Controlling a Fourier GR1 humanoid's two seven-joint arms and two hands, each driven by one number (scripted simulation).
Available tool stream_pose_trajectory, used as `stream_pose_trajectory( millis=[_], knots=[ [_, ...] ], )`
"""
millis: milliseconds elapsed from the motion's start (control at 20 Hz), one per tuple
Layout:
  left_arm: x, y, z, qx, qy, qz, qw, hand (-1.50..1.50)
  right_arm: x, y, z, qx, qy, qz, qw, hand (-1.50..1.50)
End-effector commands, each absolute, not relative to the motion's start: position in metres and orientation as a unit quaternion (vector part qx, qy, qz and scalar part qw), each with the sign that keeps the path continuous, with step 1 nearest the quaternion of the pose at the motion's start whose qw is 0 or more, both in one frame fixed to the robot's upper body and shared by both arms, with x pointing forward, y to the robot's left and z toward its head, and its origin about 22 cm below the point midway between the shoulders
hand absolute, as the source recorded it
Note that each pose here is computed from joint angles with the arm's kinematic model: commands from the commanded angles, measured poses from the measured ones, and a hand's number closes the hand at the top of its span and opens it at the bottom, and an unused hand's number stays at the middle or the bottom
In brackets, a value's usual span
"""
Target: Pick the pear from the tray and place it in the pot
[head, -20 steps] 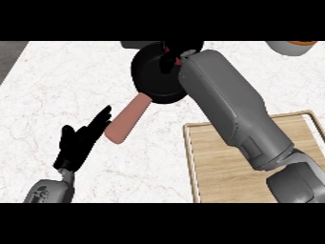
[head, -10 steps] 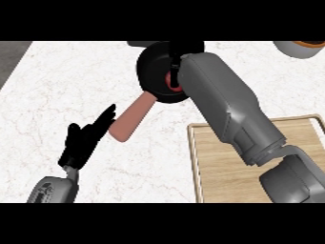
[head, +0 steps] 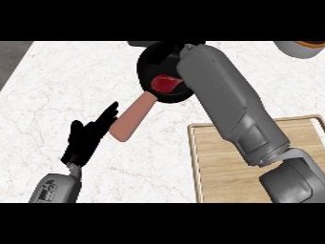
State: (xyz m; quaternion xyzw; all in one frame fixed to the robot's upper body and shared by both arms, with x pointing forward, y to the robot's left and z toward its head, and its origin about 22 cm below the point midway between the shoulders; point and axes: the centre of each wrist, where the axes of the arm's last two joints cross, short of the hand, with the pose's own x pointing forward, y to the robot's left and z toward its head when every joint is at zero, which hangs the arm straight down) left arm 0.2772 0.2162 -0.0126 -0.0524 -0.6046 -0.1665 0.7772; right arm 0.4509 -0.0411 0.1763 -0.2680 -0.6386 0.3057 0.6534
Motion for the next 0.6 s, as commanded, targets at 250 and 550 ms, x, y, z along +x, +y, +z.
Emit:
stream_pose_trajectory(
  millis=[250,550],
  knots=[
    [0.266,0.227,-0.023,-0.033,-0.601,-0.146,0.785,0.00,0.457,-0.060,0.185,-0.254,-0.729,0.058,0.633,-1.50],
    [0.263,0.238,-0.013,-0.035,-0.599,-0.143,0.787,0.00,0.467,-0.120,0.181,-0.210,-0.759,-0.001,0.616,-1.50]
  ],
)
